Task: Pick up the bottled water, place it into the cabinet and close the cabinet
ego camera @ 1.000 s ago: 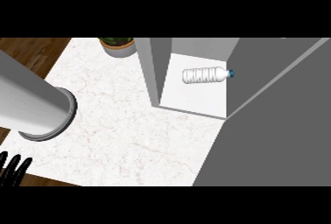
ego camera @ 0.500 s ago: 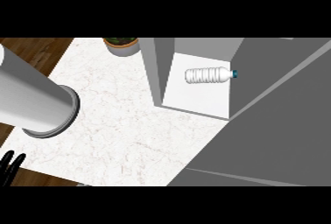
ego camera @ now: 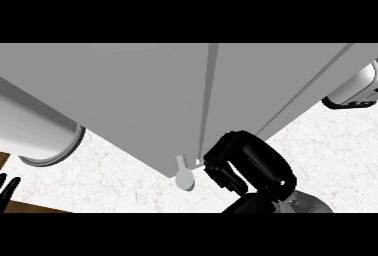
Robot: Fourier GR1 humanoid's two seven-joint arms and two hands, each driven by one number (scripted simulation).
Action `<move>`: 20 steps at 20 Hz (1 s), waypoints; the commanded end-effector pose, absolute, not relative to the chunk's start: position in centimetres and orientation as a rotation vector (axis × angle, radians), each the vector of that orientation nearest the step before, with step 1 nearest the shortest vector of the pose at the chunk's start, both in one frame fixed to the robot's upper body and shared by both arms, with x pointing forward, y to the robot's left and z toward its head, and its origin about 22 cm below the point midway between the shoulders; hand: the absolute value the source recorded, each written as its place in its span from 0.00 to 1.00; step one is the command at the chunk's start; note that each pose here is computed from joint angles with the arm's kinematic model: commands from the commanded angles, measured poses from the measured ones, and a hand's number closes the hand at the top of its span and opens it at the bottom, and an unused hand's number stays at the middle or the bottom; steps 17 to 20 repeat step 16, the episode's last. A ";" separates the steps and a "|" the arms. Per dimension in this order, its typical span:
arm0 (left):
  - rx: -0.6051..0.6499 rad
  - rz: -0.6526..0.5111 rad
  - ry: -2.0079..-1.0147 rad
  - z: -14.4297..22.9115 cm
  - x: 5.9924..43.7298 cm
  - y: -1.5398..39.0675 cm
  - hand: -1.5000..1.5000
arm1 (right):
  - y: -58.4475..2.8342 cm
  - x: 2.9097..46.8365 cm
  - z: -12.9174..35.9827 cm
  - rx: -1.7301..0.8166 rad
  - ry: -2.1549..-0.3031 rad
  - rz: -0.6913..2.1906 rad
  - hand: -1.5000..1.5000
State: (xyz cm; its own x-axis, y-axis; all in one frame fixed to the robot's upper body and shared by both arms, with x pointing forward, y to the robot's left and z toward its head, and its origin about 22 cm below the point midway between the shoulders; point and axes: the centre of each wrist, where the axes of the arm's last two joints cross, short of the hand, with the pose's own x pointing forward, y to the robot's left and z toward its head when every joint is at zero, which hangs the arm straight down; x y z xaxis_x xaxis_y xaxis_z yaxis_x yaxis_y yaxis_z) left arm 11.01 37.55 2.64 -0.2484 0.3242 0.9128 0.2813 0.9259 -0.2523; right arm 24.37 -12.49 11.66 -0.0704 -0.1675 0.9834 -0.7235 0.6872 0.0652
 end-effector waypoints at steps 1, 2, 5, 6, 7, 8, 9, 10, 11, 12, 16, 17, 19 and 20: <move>-0.477 0.081 -1.847 2.2 10.5 38.4 0.00 | -11.2 29.6 13.2 0.602 -1.615 0.422 1.00; -0.485 0.092 -1.845 2.1 10.2 37.7 0.00 | -10.9 30.8 12.7 0.559 -1.606 0.401 1.00; -0.472 0.072 -1.858 2.7 10.5 38.4 0.00 | -10.2 34.4 13.9 0.505 -1.602 0.386 1.00; -0.460 0.084 -1.856 2.9 10.7 38.7 0.00 | -9.7 35.4 14.0 0.494 -1.599 0.401 1.00; -0.486 0.091 -1.852 2.3 10.2 38.2 0.00 | -9.0 36.3 14.4 0.476 -1.605 0.401 1.00; -0.482 0.084 -1.841 2.2 9.8 38.7 0.00 | -9.4 37.1 14.6 0.489 -1.593 0.398 1.00; -0.483 0.076 -1.850 2.5 10.6 38.5 0.00 | -8.6 37.5 15.1 0.483 -1.596 0.415 1.00; -0.476 0.092 -1.848 2.0 10.5 37.6 0.00 | -9.1 38.0 15.0 0.468 -1.611 0.412 1.00; -0.498 0.081 -1.849 3.2 10.8 38.4 0.00 | -8.8 38.1 14.7 0.453 -1.603 0.409 1.00; -0.505 0.078 -1.853 3.0 10.0 38.9 0.00 | -8.4 38.0 14.7 0.439 -1.601 0.389 1.00; -0.491 0.087 -1.866 2.2 10.3 37.4 0.00 | -8.5 38.7 14.1 0.459 -1.610 0.405 1.00; -0.491 0.087 -1.866 2.2 10.3 37.4 0.00 | -8.5 38.7 14.1 0.459 -1.610 0.405 1.00; -0.491 0.087 -1.866 2.2 10.3 37.4 0.00 | -8.5 38.7 14.1 0.459 -1.610 0.405 1.00; -0.491 0.087 -1.866 2.2 10.3 37.4 0.00 | -8.5 38.7 14.1 0.459 -1.610 0.405 1.00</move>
